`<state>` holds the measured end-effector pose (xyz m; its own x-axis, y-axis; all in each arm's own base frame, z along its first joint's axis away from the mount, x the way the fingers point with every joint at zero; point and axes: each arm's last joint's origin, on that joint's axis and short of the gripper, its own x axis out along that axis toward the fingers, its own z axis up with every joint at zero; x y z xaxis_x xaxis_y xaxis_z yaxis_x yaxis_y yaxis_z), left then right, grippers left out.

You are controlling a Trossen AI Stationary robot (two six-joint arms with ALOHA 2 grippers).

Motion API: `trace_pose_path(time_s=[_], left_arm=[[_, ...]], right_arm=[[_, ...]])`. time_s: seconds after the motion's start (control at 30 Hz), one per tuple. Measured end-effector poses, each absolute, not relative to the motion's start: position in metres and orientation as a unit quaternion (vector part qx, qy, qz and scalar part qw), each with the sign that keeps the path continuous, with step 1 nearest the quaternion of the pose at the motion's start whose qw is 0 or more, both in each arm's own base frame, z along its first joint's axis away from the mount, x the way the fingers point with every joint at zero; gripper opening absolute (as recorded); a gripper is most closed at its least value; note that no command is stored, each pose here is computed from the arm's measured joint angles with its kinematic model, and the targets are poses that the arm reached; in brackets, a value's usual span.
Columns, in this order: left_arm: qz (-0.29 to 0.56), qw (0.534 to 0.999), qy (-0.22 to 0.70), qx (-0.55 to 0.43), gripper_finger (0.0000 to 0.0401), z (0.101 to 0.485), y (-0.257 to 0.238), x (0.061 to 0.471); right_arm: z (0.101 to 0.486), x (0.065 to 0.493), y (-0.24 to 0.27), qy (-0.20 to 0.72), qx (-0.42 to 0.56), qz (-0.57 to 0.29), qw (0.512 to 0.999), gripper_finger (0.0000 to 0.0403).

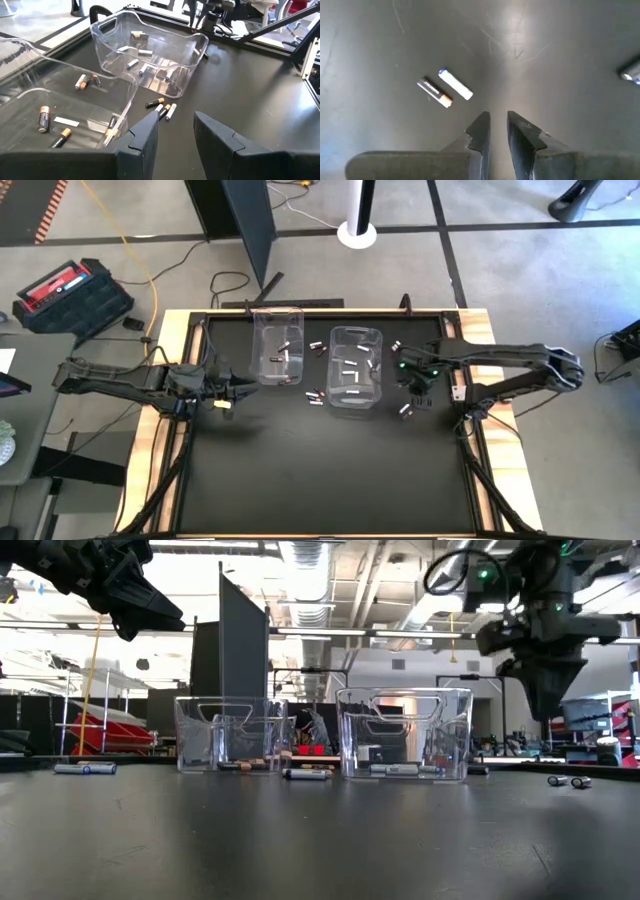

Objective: Sort batteries
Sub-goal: Put the white battery into the right transparent bin

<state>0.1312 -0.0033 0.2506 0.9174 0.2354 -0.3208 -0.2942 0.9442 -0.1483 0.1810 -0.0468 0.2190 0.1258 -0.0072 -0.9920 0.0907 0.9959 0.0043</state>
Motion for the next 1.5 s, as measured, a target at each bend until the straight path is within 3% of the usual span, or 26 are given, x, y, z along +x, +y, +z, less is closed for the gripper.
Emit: trace_pose_path(time_s=[0.5,0.8,0.97,1.1,1.5], left_arm=[[0.136,0.974,0.151,-0.097,0.0119,0.251,-0.003,0.131],[0.136,0.974,0.151,-0.097,0.0119,0.251,-0.003,0.131],[0.136,0.974,0.151,-0.097,0.0119,0.251,-0.003,0.131],[0.136,0.974,0.152,-0.097,0.0119,0.25,-0.003,0.131],[0.137,0.973,0.161,-0.095,0.0119,0.249,-0.003,0.131]], right_arm=[[0.182,0.208,-0.025,0.727,-0.011,0.036,0.686,0.0089],[0.18,0.213,-0.023,0.714,-0.017,0.038,0.699,0.0172],[0.178,0.214,-0.021,0.713,-0.07,0.088,0.692,0.0203],[0.174,0.221,-0.019,0.702,-0.091,0.092,0.7,0.0202],[0.151,0.23,-0.008,0.733,-0.134,0.112,0.657,0.0175]])
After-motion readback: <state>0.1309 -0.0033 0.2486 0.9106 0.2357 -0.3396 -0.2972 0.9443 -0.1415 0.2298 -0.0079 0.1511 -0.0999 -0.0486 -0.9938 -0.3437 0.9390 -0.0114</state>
